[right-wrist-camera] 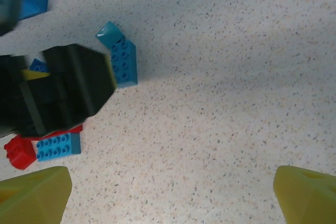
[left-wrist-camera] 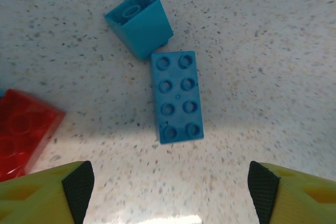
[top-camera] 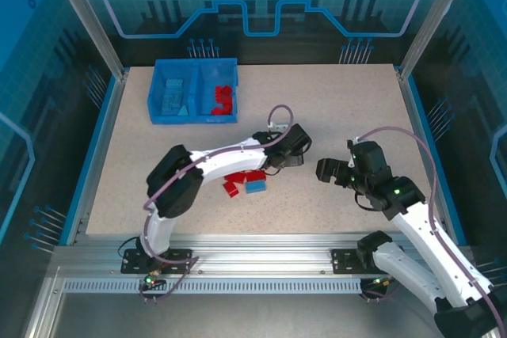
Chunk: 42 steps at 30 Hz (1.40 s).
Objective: Sort the legos into containers by color
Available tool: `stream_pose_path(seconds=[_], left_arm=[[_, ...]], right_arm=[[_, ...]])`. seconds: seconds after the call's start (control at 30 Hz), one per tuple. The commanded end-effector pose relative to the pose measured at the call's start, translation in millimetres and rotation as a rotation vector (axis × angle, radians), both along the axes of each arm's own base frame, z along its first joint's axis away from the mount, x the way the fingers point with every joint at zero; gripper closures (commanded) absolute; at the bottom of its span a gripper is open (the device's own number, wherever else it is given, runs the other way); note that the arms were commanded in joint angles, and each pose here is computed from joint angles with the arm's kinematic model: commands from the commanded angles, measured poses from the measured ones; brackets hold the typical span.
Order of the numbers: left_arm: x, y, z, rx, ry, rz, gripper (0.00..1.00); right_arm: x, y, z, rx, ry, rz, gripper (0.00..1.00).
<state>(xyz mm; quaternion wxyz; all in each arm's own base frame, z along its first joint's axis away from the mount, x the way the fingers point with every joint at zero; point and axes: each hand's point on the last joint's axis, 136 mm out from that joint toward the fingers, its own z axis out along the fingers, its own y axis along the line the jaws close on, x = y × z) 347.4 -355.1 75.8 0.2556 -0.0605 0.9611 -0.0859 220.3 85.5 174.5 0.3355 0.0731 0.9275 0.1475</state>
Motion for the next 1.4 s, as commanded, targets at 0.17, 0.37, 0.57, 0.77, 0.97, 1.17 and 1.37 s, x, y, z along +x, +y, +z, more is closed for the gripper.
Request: stream_pose_path(seconds=[0.17, 0.37, 0.57, 0.77, 0.97, 1.17, 1.37], left_arm=[[22.7, -4.2, -40.2, 0.154, 0.022, 0.031, 0.29], [30.5, -7.3, -61.1, 0.153, 0.051, 0.049, 0.47], [29.8, -11.2, -63.3, 0.14, 0.063, 0.027, 0.72], [33.1, -12.3, -0.4, 0.053, -0.046, -0.011, 0.79], [51.3, 28.9, 86.1, 0.034, -0.199, 0.003, 0.79], [84.0, 131.7, 144.7, 0.073, -0.314, 0.131, 0.79], [118.2, 241.7, 158.2, 0.125, -0.317, 0.263, 0.78]], right_arm=[[-13.1, 8.0, 5.2, 0.063, 0.005, 0.055, 0.0], [-19.7, 30.5, 15.1, 0.134, -0.008, 0.187, 0.01], [-21.6, 34.1, 21.5, 0.154, -0.024, 0.207, 0.01], [-21.5, 51.0, 36.4, 0.229, -0.06, 0.274, 0.02], [-18.5, 57.5, 57.2, 0.275, -0.115, 0.288, 0.02], [-17.2, 55.9, 56.0, 0.275, -0.117, 0.269, 0.02], [-17.0, 56.1, 51.6, 0.279, -0.107, 0.257, 0.02]])
